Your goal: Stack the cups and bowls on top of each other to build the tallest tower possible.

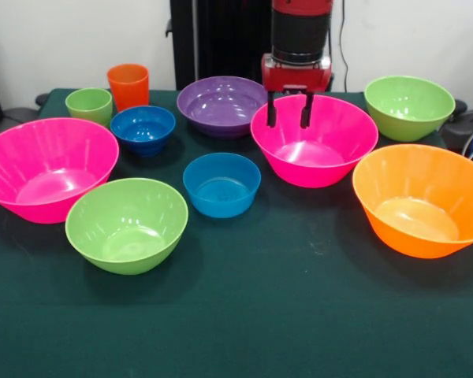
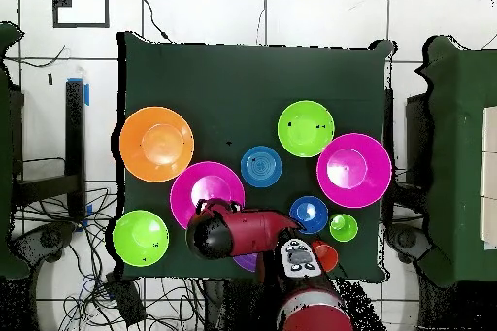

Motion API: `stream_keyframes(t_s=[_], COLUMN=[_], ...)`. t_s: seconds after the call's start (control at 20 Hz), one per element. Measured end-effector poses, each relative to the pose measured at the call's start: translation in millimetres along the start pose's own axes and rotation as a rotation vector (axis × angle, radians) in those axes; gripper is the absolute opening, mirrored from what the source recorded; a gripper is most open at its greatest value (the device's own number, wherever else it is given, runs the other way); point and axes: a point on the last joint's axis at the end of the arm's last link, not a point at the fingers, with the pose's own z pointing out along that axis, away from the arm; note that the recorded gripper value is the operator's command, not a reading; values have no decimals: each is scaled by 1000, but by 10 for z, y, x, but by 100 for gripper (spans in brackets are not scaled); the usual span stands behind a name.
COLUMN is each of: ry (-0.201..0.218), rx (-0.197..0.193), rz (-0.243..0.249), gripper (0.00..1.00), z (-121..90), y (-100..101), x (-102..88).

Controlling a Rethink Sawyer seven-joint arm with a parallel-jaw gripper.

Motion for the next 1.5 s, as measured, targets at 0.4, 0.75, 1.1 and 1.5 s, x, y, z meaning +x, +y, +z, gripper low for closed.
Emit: stream_keyframes(t_s=[0.4,0.75,1.1,1.5], ry=[38,40,30,62], rx=[-7,-16,-22,-21], rz=[37,53,34,-37], gripper=[100,100,100,100], z=[-344,-490,-496,-339], y=[-165,-254,-289,-275], x=[-177,-294,-313,-126])
